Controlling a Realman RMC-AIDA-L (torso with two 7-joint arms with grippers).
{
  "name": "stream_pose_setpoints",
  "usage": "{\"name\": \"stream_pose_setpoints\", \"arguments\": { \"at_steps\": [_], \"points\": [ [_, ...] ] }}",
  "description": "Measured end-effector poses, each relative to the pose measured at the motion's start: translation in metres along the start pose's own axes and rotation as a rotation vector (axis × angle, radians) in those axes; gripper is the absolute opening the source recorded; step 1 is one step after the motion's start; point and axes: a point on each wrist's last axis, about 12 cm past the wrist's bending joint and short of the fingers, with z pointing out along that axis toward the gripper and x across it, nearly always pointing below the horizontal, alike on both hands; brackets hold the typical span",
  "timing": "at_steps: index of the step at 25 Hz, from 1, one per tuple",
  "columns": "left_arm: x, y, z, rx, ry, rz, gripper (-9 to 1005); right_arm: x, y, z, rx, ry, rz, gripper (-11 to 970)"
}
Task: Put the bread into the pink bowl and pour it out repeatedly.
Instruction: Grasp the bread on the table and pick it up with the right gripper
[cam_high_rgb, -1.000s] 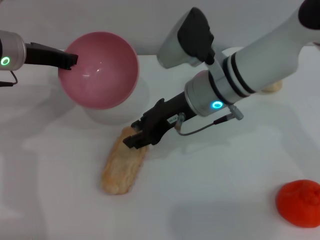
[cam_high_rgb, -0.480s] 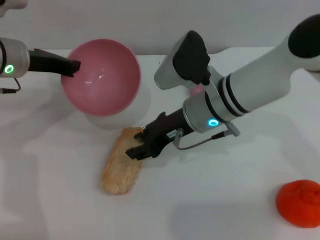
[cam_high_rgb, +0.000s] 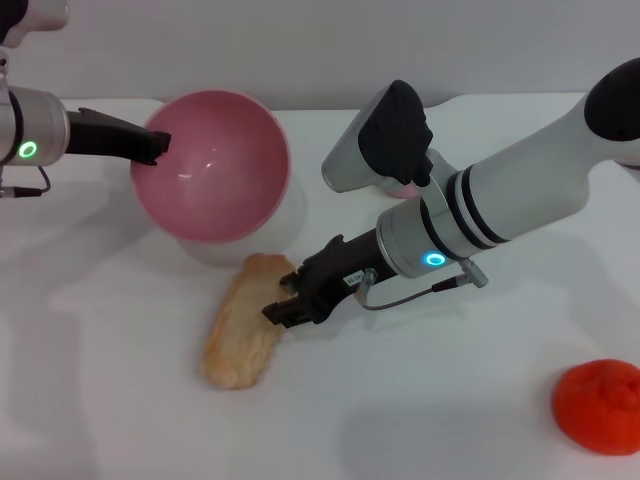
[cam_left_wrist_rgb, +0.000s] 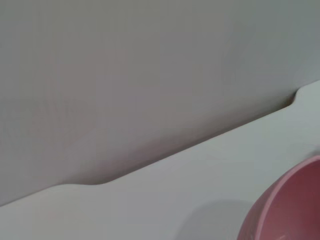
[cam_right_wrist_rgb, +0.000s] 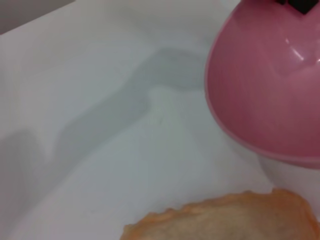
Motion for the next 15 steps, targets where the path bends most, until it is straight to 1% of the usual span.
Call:
{"name": "stream_pose_setpoints", "arguments": {
  "at_steps": [5, 9, 11, 12, 13, 15],
  "points": [
    [0.003, 0.000, 0.000, 0.001, 0.003, 0.000, 44, -0.010, 0.004, -0.001, -0.007, -0.019, -0.036, 466],
    [0.005, 0.001, 0.000, 0.000, 0.005, -0.006, 44, -0.021, 0.014, -0.001, -0.040, 0.000, -0.111, 465],
    [0.006, 0.001, 0.000, -0.001, 0.005, -0.006, 44, -0.024, 0.017, -0.002, -0.057, 0.008, -0.096, 465],
    [0.006, 0.001, 0.000, -0.001, 0.005, -0.006, 44, -0.028, 0.017, -0.004, -0.056, 0.000, -0.048, 465],
    [0.006, 0.001, 0.000, -0.001, 0.005, -0.007, 44, -0.028, 0.017, -0.004, -0.056, 0.000, -0.048, 465],
    [0.006, 0.001, 0.000, -0.002, 0.006, -0.008, 44, -0.033, 0.015, -0.006, -0.047, -0.018, 0.000, 464]
  ]
}}
